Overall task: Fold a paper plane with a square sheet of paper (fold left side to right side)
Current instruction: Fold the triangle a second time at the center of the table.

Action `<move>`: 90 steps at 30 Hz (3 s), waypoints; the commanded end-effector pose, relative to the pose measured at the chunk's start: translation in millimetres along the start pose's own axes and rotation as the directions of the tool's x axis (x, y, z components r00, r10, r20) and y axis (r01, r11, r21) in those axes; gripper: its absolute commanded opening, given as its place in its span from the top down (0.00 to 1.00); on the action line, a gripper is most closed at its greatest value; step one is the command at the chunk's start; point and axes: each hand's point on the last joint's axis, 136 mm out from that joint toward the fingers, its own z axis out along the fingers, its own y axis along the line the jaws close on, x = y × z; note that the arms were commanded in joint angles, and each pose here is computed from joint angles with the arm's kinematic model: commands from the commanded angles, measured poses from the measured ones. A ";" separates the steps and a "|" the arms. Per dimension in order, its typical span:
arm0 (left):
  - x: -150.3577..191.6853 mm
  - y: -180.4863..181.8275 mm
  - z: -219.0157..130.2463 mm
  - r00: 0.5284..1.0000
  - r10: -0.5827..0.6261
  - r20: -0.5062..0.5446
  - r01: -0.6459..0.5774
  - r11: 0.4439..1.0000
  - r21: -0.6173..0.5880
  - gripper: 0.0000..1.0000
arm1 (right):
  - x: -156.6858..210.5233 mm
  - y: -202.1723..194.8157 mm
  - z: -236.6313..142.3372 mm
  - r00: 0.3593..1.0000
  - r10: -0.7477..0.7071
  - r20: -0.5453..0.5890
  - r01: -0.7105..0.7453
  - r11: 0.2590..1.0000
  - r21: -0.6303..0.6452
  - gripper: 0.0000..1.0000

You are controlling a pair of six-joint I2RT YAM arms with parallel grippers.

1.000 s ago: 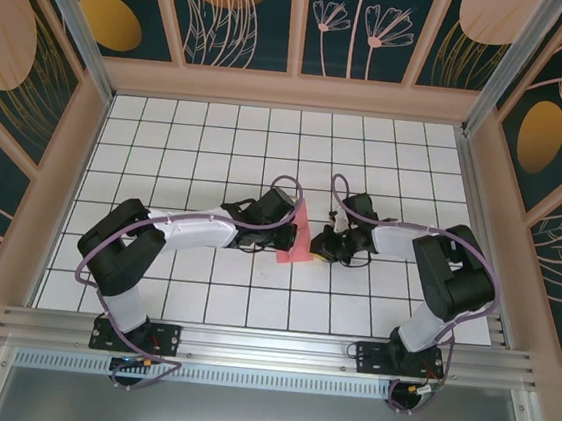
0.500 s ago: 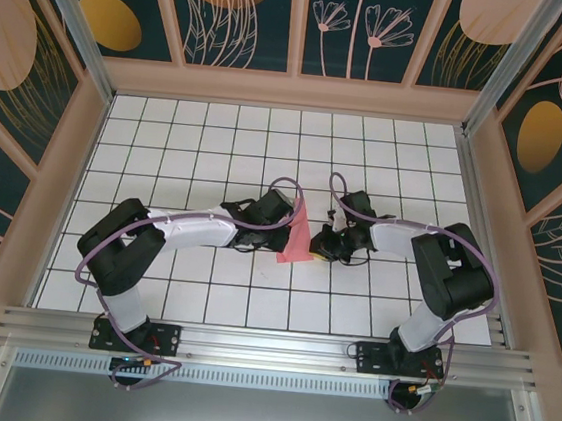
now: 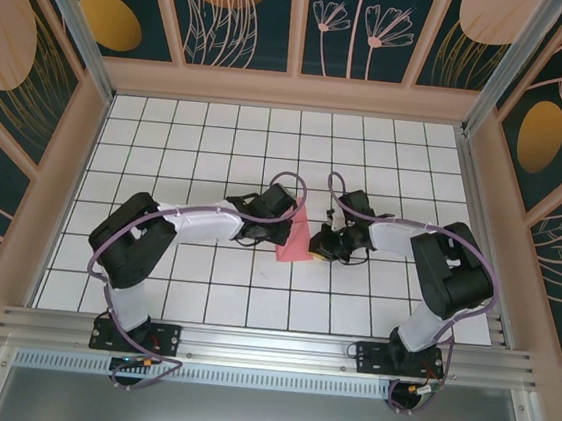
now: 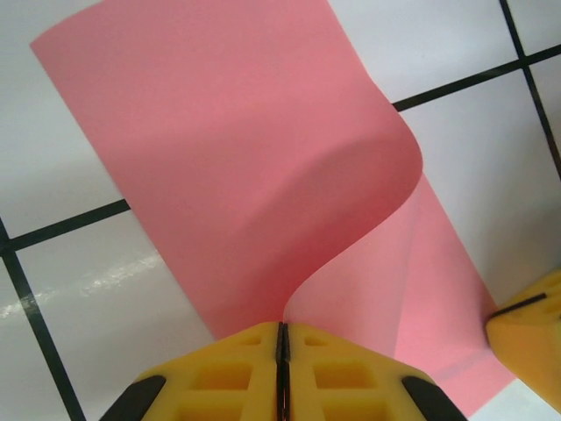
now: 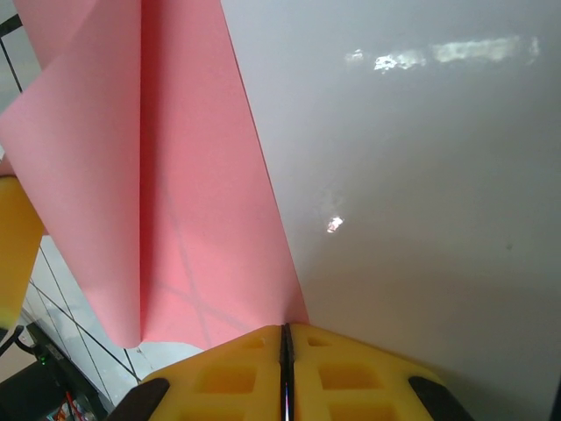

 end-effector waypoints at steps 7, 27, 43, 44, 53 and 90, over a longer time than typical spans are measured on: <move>-2.7 6.0 8.4 1.000 0.010 -0.013 -0.010 0.999 -0.034 0.89 | 9.9 -17.3 9.6 0.999 0.012 -0.043 -0.009 0.997 0.080 0.89; 2.7 14.9 16.2 1.000 0.006 -0.029 -0.009 0.997 -0.080 0.88 | 10.1 -19.6 10.5 0.999 0.010 -0.047 -0.006 0.996 0.092 0.88; 13.5 20.0 24.8 0.998 0.012 -0.061 -0.018 0.995 -0.094 0.88 | 9.0 -15.4 10.5 0.999 -0.002 -0.048 0.005 0.997 0.078 0.87; 14.2 20.6 25.7 0.998 0.011 -0.064 -0.017 0.995 -0.094 0.89 | 8.0 -13.6 9.8 0.999 -0.005 -0.044 0.008 0.997 0.072 0.87; 23.3 22.6 33.2 0.995 0.010 -0.094 -0.019 0.995 -0.096 0.89 | -13.9 15.6 -11.4 0.998 -0.058 0.034 0.058 0.998 0.013 0.82; 19.9 23.0 30.3 0.997 0.006 -0.082 -0.014 0.995 -0.101 0.90 | -55.7 40.8 28.7 0.997 0.009 0.075 -0.004 0.998 -0.068 0.86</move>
